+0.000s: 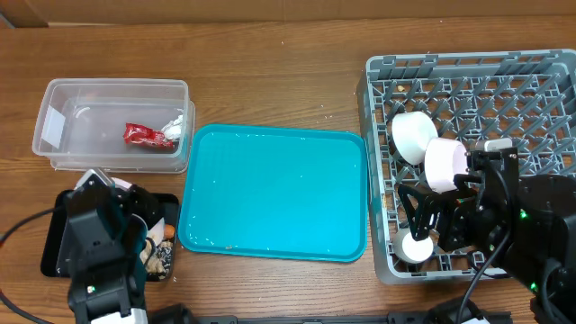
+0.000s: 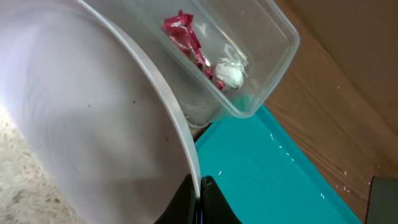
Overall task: Sort waste into correct bins and load items into the dishwasher
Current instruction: 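Tilt the plate to dump rice and peanuts onto the black tray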
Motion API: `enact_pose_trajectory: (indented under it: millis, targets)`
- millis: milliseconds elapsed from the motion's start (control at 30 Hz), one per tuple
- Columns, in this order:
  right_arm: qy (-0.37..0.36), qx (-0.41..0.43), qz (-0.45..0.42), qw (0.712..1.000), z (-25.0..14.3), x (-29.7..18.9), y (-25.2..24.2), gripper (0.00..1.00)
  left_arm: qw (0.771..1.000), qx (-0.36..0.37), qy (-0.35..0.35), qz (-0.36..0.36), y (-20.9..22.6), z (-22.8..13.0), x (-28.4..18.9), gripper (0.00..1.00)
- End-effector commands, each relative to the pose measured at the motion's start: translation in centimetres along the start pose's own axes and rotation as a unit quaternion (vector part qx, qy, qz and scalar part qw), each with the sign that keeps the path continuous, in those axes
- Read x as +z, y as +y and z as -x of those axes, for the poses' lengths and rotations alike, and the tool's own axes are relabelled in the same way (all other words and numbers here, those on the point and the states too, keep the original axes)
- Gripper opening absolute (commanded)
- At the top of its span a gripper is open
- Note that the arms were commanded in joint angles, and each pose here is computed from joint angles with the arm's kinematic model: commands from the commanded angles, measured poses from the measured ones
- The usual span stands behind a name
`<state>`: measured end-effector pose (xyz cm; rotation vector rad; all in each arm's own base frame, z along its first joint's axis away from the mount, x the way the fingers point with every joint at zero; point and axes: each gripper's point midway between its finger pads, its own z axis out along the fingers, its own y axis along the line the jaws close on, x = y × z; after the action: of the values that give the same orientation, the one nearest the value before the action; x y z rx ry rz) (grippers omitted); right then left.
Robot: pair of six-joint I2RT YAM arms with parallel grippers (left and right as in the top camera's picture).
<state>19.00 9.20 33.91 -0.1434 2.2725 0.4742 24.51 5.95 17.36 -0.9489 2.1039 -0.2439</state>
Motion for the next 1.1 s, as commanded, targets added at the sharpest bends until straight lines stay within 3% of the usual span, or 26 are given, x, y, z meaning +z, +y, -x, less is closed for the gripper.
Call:
enact_pose_trajectory:
  millis: [0, 467, 600, 867, 1067]
  targets:
    - [-0.011, 0.000, 0.001, 1.000, 0.4, -0.5, 0.1, 1.00, 1.000, -0.003, 0.006, -0.026, 0.5, -1.0, 0.6, 0.04]
    - [-0.011, 0.000, 0.001, 1.000, 0.4, -0.5, 0.1, 1.00, 0.987, 0.049, 0.013, -0.151, -3.5, -0.4, -0.8, 0.04]
    - [-0.011, 0.000, 0.001, 1.000, 0.4, -0.5, 0.1, 1.00, 0.989, 0.042, 0.023, -0.137, -3.1, -1.0, -1.8, 0.04]
    - [-0.011, 0.000, 0.001, 1.000, 0.4, -0.5, 0.1, 1.00, 0.991, 0.067, -0.029, -0.114, -2.2, -0.3, -3.5, 0.04]
    - [-0.011, 0.000, 0.001, 1.000, 0.4, -0.5, 0.1, 1.00, 0.996, 0.008, -0.068, -0.052, 0.2, 0.4, -4.4, 0.05]
